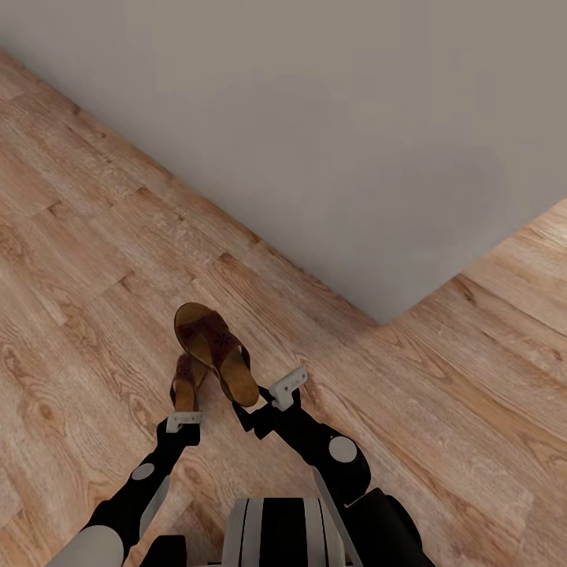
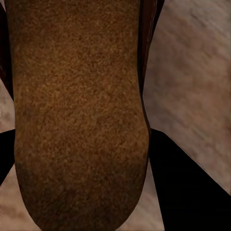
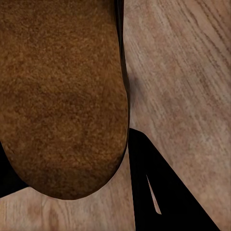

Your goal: Pick up the two gym shoes and the two sandals from the corridor floor and place them onto the hallstand (shoe rack) in the corridor, making sure they are on the rack and not on the floor. Arrange them so the two gym shoes are next to each other and the two sandals are next to each other.

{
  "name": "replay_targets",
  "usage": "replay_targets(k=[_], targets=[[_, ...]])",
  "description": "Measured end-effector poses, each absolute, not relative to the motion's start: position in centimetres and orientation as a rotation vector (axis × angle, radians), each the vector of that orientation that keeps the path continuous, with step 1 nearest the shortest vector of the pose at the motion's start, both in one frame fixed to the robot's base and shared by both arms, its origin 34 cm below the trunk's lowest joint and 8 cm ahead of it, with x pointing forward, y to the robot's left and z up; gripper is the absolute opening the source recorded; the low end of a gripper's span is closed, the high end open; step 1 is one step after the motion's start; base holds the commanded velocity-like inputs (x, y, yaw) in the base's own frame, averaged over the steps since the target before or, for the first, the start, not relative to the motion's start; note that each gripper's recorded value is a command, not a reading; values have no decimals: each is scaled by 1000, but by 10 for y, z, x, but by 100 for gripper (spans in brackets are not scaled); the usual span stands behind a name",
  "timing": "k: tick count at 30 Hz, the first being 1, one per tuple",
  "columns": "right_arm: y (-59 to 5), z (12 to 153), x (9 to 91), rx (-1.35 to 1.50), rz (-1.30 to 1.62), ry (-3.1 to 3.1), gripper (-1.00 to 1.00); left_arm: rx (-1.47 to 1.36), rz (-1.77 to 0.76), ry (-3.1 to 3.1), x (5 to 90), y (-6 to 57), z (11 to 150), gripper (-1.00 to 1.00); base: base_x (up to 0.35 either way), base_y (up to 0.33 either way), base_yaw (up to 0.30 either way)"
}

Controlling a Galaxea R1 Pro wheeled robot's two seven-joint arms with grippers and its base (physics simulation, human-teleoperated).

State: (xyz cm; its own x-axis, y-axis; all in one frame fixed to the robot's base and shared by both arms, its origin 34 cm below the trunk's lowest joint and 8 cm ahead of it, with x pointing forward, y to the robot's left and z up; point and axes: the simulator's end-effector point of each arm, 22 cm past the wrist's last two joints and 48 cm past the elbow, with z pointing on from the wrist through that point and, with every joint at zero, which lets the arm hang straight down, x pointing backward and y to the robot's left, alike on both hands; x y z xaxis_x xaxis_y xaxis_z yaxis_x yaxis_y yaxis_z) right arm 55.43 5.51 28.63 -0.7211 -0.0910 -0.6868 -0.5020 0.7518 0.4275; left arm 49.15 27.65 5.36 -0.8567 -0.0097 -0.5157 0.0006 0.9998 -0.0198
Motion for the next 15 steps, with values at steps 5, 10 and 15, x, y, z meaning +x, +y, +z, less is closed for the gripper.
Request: replay_targets(k=[5, 10, 15], targets=[[55, 286, 554, -442, 807, 2285, -100, -5, -26, 2598, 492, 277, 54, -100, 0, 0, 0], [55, 286, 554, -442, 806, 2285, -100, -5, -24, 2597, 492, 278, 54, -100, 0, 0, 0], [55, 289, 555, -445, 805, 2281, -100, -1, -17, 2591, 496, 282, 58, -100, 0, 0, 0]])
